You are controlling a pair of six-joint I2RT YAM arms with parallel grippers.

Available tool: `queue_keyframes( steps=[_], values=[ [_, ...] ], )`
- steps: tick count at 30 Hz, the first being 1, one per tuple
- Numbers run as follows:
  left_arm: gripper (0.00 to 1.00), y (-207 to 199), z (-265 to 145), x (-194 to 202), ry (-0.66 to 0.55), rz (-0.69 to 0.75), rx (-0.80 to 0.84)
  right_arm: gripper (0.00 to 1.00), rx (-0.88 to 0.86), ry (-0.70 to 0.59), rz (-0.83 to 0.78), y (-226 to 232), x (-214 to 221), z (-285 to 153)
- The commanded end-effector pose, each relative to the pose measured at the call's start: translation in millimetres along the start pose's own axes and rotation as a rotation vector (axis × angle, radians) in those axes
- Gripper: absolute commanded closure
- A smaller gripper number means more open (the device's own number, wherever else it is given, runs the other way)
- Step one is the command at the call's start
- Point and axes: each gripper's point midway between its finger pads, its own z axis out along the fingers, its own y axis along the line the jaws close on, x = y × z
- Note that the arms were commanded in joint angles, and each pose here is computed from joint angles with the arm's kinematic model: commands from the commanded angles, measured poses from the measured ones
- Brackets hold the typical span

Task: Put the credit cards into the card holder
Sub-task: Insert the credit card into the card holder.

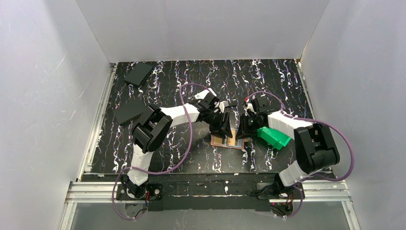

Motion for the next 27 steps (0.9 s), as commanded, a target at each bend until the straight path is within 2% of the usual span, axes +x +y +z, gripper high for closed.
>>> queue_keyframes(
  steps=[1, 4, 6, 9, 13, 20, 27],
  values=[
    [0.52, -26, -40, -2, -0.057, 0.081, -0.023, 0.73, 0.038, -0.057, -0.023, 1, -13, -15],
    [0.55, -36, -45, -5, -0.064, 0.100, -0.004, 0.71, 0.046, -0.063, -0.002, -2, -12, -21],
    [0.63, -43, -41, -7, -0.056, 0.090, 0.047, 0.66, 0.031, -0.077, 0.024, -2, -13, -25],
    [0.77, -44, -30, -9, -0.033, 0.061, 0.085, 0.64, -0.012, -0.095, 0.050, 4, -15, -26],
    [0.86, -37, -17, -13, -0.018, 0.053, 0.080, 0.64, -0.019, -0.098, 0.073, 3, -15, -24],
    [0.96, -18, -5, -11, 0.000, 0.034, 0.038, 0.61, -0.061, -0.077, 0.099, 2, -13, -18],
    [1.00, 4, 5, -6, 0.014, 0.017, -0.016, 0.58, -0.053, -0.064, 0.104, -2, -9, -15]
  ],
)
